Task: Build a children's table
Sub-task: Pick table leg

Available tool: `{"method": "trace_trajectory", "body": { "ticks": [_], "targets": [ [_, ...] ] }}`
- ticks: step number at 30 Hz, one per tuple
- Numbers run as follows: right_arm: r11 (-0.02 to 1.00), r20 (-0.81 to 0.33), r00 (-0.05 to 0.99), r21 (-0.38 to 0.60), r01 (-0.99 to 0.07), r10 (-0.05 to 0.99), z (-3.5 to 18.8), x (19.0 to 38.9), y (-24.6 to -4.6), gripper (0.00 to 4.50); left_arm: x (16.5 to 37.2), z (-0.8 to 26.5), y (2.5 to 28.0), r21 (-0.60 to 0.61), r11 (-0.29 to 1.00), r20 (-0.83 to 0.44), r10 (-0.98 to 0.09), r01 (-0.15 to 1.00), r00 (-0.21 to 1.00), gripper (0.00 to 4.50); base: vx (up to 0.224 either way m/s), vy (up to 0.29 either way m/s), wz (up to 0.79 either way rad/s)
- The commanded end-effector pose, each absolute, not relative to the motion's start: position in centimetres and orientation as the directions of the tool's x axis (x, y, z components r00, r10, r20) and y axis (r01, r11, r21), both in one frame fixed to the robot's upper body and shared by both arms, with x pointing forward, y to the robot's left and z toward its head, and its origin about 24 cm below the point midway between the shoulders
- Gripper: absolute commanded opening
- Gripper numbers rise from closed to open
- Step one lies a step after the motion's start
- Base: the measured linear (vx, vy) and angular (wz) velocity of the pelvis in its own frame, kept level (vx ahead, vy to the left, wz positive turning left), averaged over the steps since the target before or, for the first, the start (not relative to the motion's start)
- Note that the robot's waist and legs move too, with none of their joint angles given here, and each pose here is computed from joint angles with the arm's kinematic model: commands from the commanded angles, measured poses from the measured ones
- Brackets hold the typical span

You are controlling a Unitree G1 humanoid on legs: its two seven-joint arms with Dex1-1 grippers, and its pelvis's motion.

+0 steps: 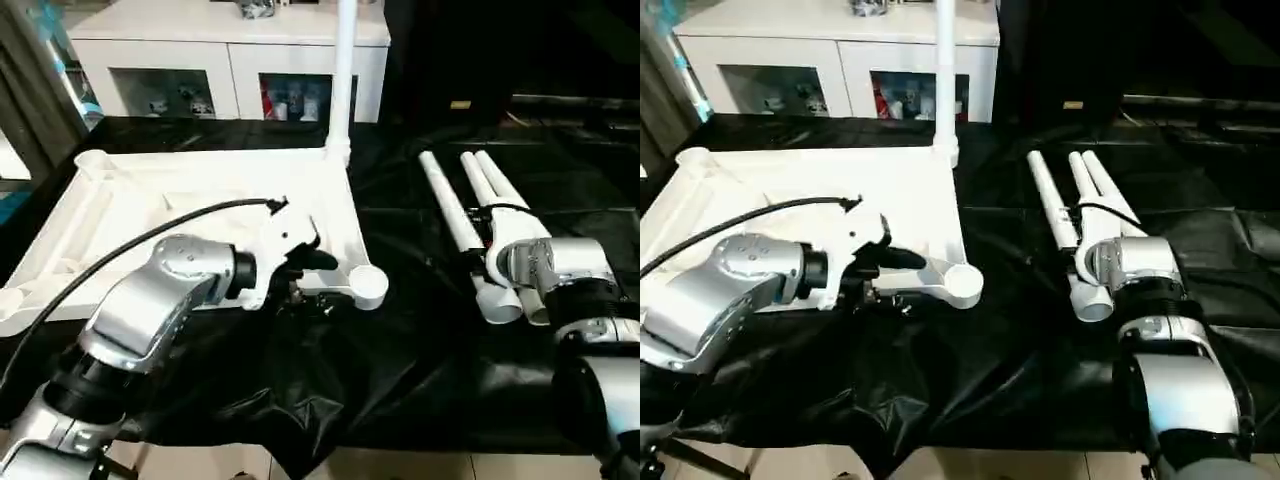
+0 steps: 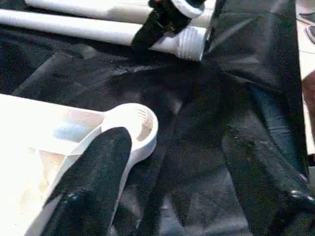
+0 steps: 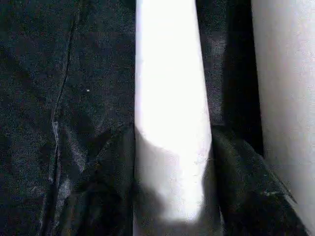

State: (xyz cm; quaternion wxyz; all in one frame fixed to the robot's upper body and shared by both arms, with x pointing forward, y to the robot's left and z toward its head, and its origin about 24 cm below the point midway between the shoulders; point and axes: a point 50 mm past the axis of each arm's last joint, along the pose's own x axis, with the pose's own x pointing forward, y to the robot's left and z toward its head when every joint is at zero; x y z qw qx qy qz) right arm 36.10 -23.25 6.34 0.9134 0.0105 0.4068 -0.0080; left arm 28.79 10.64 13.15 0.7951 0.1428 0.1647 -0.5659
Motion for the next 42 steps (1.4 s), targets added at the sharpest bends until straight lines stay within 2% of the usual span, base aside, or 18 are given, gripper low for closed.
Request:
{"method": "trace_trajectory", "body": {
  "ticks": [1,6,10,14,15,17,18,20,21,22,23,24,25,30,32,33,35,42],
  "targets": [
    [0.998,-0.773,0.634,0.051,0.046,0.010,4.9,35.4,-23.3,1.89,29.4,13.9,10.6,0.072,0.348,-0.392,-0.852,0.935,0.348,3.77,0.000,0.000,0.00],
    [0.988,-0.731,0.678,0.149,0.042,0.082,4.7,35.6,-23.0,1.85,30.2,14.4,10.5,0.023,0.403,-0.310,-0.867,0.915,0.389,4.17,0.000,0.000,0.00],
    [0.972,-0.633,0.755,0.231,-0.031,0.174,5.3,35.9,-22.6,1.85,31.1,15.1,10.2,-0.073,0.442,-0.208,-0.884,0.894,0.419,4.42,0.000,0.000,0.00],
    [0.911,-0.433,0.844,0.388,-0.142,0.316,6.8,36.0,-22.1,1.85,32.6,16.0,9.3,-0.254,0.477,-0.078,-0.877,0.842,0.473,4.50,0.000,0.000,0.00],
    [0.910,-0.432,0.844,0.389,-0.143,0.317,6.8,36.0,-22.1,1.85,32.6,16.0,9.3,-0.255,0.477,-0.077,-0.877,0.841,0.474,4.50,0.000,0.000,0.00],
    [0.875,-0.299,0.874,0.423,-0.237,0.382,7.8,35.7,-21.9,1.85,32.9,16.0,8.6,-0.305,0.445,-0.056,-0.891,0.842,0.450,4.50,0.000,0.000,0.00],
    [0.827,-0.183,0.877,0.462,-0.321,0.443,8.7,35.3,-21.6,1.85,33.1,15.6,8.0,-0.330,0.419,-0.060,-0.903,0.846,0.424,4.50,0.000,0.000,0.00],
    [0.802,-0.139,0.874,0.484,-0.351,0.466,9.1,35.1,-21.5,1.84,33.2,15.5,7.7,-0.343,0.412,-0.060,-0.906,0.844,0.418,4.50,0.000,0.000,0.00],
    [0.693,0.025,0.832,0.539,-0.478,0.555,10.5,33.9,-20.8,1.84,33.7,15.4,6.9,-0.422,0.389,-0.032,-0.909,0.819,0.415,4.50,0.000,0.000,0.00],
    [0.654,0.077,0.808,0.545,-0.524,0.584,11.0,33.4,-20.5,1.84,33.9,15.4,6.5,-0.451,0.381,-0.023,-0.909,0.807,0.416,4.50,0.000,0.000,0.00],
    [0.654,0.077,0.808,0.545,-0.524,0.584,11.0,33.4,-20.5,1.84,33.9,15.4,6.5,-0.451,0.381,-0.023,-0.909,0.807,0.416,4.50,0.000,0.000,0.00],
    [0.587,0.148,0.760,0.548,-0.595,0.633,11.5,32.5,-20.1,1.84,34.1,15.4,6.0,-0.489,0.366,-0.006,-0.909,0.792,0.417,4.50,0.000,0.000,0.00],
    [0.587,0.148,0.760,0.548,-0.595,0.633,11.5,32.5,-20.1,1.84,34.1,15.4,6.0,-0.489,0.366,-0.006,-0.909,0.792,0.417,4.50,0.000,0.000,0.00],
    [0.413,0.215,0.599,0.547,-0.728,0.771,11.7,29.8,-17.9,1.84,34.5,16.1,4.3,-0.573,0.269,0.097,-0.915,0.774,0.390,4.50,0.000,0.000,0.00],
    [0.401,0.214,0.588,0.550,-0.733,0.780,11.7,29.6,-17.7,1.84,34.5,16.4,4.1,-0.579,0.246,0.118,-0.918,0.778,0.378,4.50,0.000,0.000,0.00],
    [0.398,0.195,0.577,0.551,-0.734,0.793,11.5,29.4,-17.3,1.84,34.0,17.5,3.8,-0.592,0.150,0.210,-0.920,0.792,0.331,4.50,0.000,0.000,0.00],
    [0.397,0.186,0.572,0.551,-0.733,0.799,11.4,29.3,-17.2,1.84,33.6,17.9,3.6,-0.573,0.113,0.233,-0.927,0.812,0.293,4.50,0.000,0.000,0.00],
    [0.357,0.170,0.517,0.545,-0.759,0.839,11.6,28.9,-16.4,1.84,33.3,16.9,3.2,-0.549,0.158,0.162,-0.943,0.821,0.289,4.50,0.000,0.000,0.00]
  ]
}}
